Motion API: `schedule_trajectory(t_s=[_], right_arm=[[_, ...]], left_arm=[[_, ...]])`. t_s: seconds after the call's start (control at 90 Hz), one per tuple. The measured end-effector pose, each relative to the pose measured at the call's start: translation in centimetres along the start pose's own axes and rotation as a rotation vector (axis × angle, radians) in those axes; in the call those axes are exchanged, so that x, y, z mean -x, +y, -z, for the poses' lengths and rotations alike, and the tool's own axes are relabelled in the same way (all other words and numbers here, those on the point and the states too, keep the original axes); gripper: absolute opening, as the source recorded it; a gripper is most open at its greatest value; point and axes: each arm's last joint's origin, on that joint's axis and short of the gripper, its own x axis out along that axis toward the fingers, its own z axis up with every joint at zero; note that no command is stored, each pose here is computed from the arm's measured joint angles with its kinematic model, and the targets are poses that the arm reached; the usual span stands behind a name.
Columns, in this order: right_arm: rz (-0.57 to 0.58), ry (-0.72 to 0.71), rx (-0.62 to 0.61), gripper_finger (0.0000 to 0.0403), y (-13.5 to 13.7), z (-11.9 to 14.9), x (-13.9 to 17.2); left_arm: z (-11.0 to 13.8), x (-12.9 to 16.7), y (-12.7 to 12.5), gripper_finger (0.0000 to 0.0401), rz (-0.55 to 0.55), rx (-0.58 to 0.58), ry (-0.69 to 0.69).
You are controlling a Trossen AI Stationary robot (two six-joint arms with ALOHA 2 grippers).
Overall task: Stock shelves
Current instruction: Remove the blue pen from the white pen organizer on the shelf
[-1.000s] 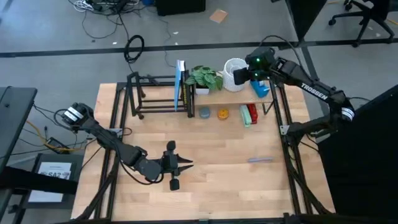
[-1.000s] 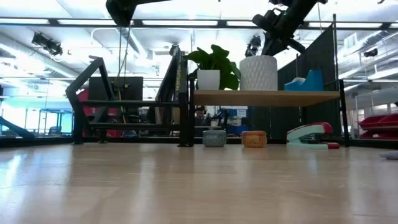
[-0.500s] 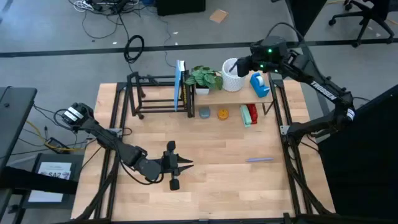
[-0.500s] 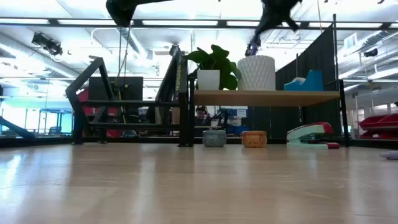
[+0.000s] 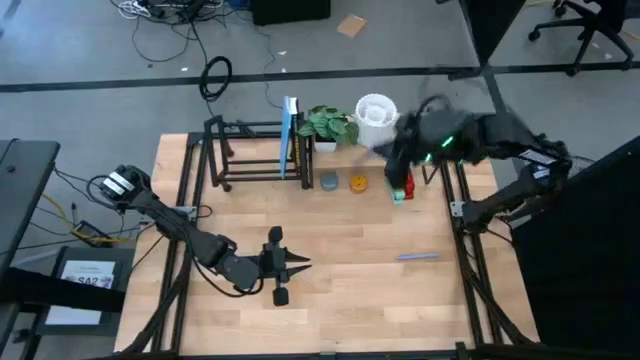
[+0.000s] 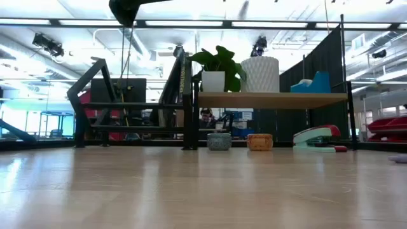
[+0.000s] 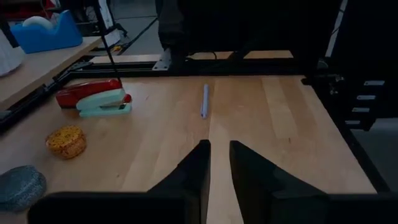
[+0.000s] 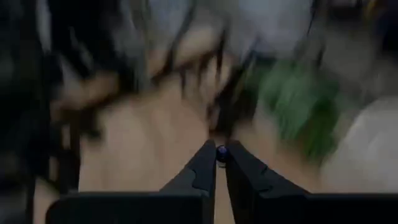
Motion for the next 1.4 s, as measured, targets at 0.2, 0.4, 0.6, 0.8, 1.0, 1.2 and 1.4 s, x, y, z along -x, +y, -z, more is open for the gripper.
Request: schedule_trajectory(t_s=[0.2,0.4,0.6,0.8,1.0,1.2,1.4], right_arm=[[0.145,0.590,-0.016,0.0000,2.5,4.4,-6.1],[-0.024,0.854,0.081,0.0000,6.4,7.6,-13.7],[0.052,1.103,0.222,0.0000,7.7,11.9,-19.6],[0.100,1.231,0.337,0.0000,8.2,14.7,-22.7],[0.117,1.267,0.409,0.0000,7.9,16.3,-23.3],[0.151,1.315,0.450,0.0000,7.5,18.1,-23.3],[0.171,1.354,0.471,0.0000,7.0,19.9,-23.5]], left_arm=[[-0.4,-0.3,0.3,0.0041,-0.011,0.022,-0.025],[-0.4,-0.3,0.4,0.0041,-0.013,0.027,-0.028],[-0.3,-0.2,0.2,0.0041,0.000,0.023,-0.023],[-0.3,-0.2,0.2,0.0041,0.000,0.025,-0.021],[-0.3,-0.2,0.2,0.0041,0.003,0.024,-0.019],[-0.3,-0.2,0.2,0.0041,0.003,0.023,-0.019],[-0.3,-0.2,0.2,0.0041,0.003,0.023,-0.019]])
